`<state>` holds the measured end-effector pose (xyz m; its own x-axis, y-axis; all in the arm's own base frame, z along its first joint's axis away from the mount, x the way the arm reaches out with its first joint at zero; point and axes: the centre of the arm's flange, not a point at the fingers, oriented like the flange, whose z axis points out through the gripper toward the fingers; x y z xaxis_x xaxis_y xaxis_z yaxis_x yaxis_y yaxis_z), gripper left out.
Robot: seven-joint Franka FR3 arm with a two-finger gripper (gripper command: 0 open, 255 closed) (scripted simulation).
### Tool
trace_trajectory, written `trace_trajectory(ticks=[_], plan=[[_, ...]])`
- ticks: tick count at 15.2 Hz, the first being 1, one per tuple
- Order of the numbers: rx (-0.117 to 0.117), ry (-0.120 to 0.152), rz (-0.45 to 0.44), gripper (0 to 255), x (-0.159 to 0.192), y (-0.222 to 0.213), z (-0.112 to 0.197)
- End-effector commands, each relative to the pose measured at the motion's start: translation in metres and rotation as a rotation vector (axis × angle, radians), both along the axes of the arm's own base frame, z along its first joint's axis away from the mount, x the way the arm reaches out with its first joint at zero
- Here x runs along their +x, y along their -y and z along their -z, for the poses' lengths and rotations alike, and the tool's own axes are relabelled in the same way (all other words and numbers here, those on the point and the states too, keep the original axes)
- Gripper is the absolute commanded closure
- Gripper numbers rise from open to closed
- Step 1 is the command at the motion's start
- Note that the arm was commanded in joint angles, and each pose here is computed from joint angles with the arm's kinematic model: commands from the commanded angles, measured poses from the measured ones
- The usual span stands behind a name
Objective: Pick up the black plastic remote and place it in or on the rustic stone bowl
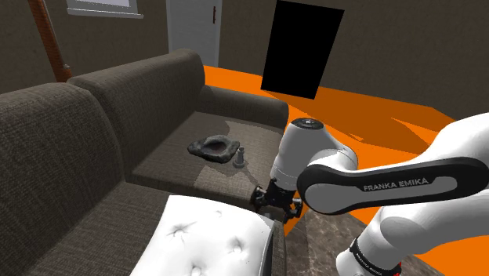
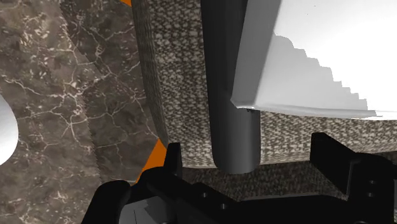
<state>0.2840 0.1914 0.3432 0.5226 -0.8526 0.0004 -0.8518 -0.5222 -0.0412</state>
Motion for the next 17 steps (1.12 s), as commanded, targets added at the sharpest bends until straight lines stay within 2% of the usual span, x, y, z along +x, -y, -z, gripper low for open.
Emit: trace_trajectory(ticks=[1,4,12,13,17], plan=[[0.0,0.001,0.003,0,0.0,-0.001,0.011],[0.0,0.001,0.003,0,0.001,-0.001,0.03],[0.0,0.001,0.003,0,0.001,-0.001,0.03],[0.0,0.001,0.003,255,0.001,-0.001,0.03],[0.0,0.001,0.003,255,0.001,-0.001,0.03]])
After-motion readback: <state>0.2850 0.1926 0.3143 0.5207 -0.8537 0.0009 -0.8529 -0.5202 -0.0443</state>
